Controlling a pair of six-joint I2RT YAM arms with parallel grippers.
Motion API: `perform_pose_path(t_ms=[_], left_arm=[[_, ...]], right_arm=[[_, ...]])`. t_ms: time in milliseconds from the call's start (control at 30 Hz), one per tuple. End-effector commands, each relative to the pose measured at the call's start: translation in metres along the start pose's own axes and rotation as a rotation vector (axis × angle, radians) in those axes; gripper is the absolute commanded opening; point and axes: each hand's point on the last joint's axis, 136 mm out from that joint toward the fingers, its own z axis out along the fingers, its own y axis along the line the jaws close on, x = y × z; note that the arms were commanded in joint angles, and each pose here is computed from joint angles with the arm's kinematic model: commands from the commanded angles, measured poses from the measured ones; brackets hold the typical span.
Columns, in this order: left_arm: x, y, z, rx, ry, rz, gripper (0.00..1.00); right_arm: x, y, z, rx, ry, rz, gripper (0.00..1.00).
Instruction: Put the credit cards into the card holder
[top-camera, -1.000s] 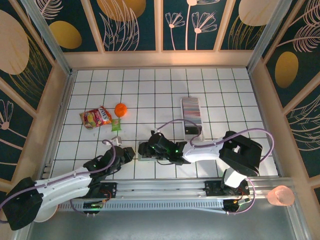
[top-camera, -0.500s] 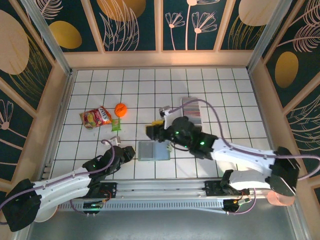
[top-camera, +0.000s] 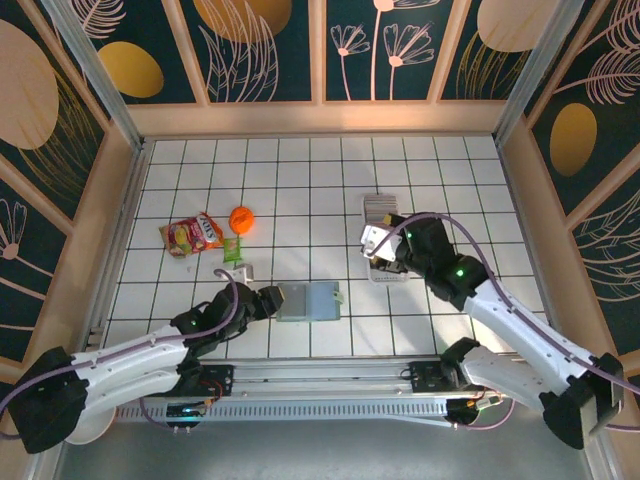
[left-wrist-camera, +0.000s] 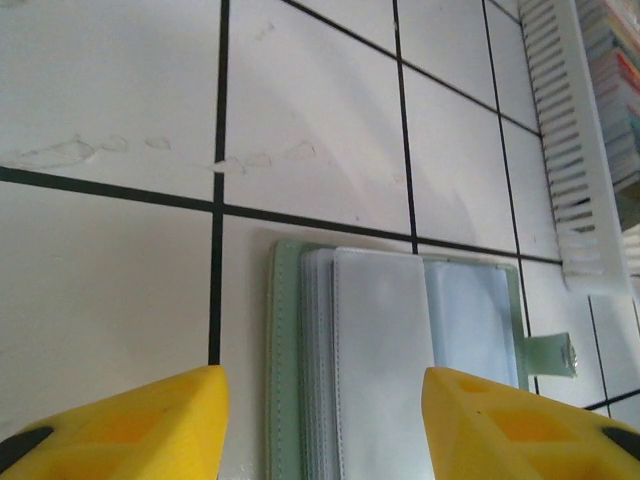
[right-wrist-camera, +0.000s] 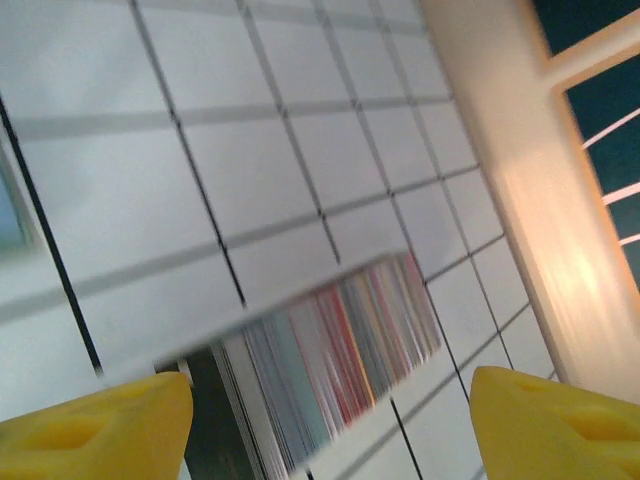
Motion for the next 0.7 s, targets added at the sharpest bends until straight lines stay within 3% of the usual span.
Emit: perform_pose_path(t_ms=[0, 167, 400, 667], left_arm=[[0.004, -0.016, 0.002, 0.052, 0.043, 0.045, 0.53], [0.010, -0.011, 0.005, 0.039, 0.065, 0.056, 0.54], [0.015, -0.004, 0.005, 0.038, 0.069, 0.052, 0.55], [0.017, 0.002, 0.004, 0.037, 0.063, 0.051, 0.54]], right_arm=[[0.037, 0.032, 0.015, -0.170, 0.099, -0.230, 0.74], [0.073, 0.038, 0.043, -0.214, 0.212, -0.328, 0.75], [0.077, 0.023, 0.076, -0.147, 0.248, -0.352, 0.77], [0.080, 0.026, 0.094, -0.180, 0.281, -0.354, 0.77]])
